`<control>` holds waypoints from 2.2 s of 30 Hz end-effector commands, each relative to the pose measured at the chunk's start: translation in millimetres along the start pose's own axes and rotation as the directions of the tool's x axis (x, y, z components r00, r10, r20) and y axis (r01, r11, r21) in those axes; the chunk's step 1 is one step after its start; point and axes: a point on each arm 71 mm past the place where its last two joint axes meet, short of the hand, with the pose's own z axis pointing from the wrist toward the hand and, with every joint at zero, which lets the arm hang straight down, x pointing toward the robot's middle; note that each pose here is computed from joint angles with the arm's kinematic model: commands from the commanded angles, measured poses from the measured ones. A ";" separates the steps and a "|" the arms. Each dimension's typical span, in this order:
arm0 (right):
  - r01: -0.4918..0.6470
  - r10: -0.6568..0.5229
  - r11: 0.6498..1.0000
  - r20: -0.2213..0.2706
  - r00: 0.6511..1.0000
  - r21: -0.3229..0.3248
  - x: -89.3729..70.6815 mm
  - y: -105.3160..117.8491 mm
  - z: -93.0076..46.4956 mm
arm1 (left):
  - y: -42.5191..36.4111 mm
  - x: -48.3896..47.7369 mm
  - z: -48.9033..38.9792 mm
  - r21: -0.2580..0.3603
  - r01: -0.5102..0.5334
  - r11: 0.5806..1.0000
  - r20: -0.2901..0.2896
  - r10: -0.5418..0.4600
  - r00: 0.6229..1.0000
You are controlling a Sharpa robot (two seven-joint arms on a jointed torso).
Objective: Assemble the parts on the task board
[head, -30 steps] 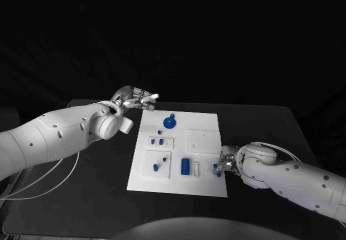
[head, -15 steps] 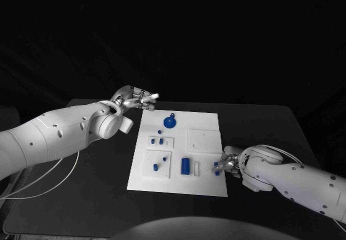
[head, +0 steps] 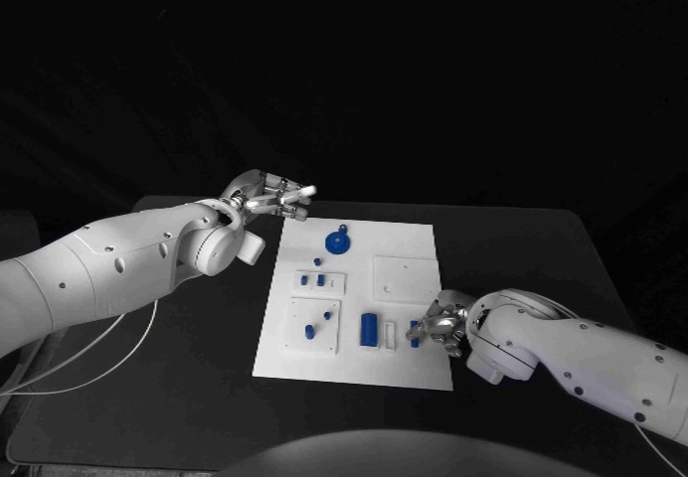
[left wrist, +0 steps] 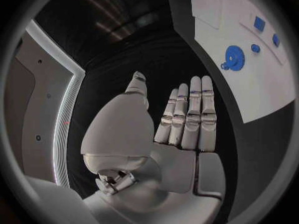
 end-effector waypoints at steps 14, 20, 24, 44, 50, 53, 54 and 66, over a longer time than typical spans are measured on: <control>0.009 -0.010 1.000 -0.040 0.999 -0.027 12.5 22.4 7.5 | -1.9 4.9 1.4 0.006 0.003 1.000 -0.025 -0.002 1.000; 0.019 -0.020 0.999 -0.039 0.999 -0.026 14.2 25.6 11.3 | -1.8 4.8 1.3 0.005 0.002 1.000 -0.024 -0.002 1.000; 0.030 -0.031 0.999 -0.048 0.998 -0.020 15.1 25.8 13.8 | -1.7 4.9 1.3 0.004 0.002 1.000 -0.026 -0.002 1.000; 0.026 -0.027 1.000 -0.086 0.996 -0.013 19.3 27.0 17.8 | -1.4 5.2 1.4 0.000 0.001 1.000 -0.030 -0.001 1.000; 0.023 -0.025 1.000 -0.088 0.996 -0.016 19.7 27.4 17.5 | -1.2 4.9 1.3 -0.002 0.001 1.000 -0.030 -0.001 1.000; 0.025 -0.027 1.000 -0.091 0.995 -0.018 20.1 27.7 16.8 | -1.0 4.6 1.2 -0.003 0.000 1.000 -0.029 0.000 1.000; 0.025 -0.027 1.000 -0.091 0.995 -0.018 20.1 27.8 16.7 | -1.0 4.6 1.2 -0.003 0.000 1.000 -0.029 0.000 1.000; 0.014 -0.016 1.000 -0.077 0.997 -0.020 19.1 28.0 17.4 | -0.9 4.6 1.4 -0.004 -0.001 1.000 -0.028 0.001 1.000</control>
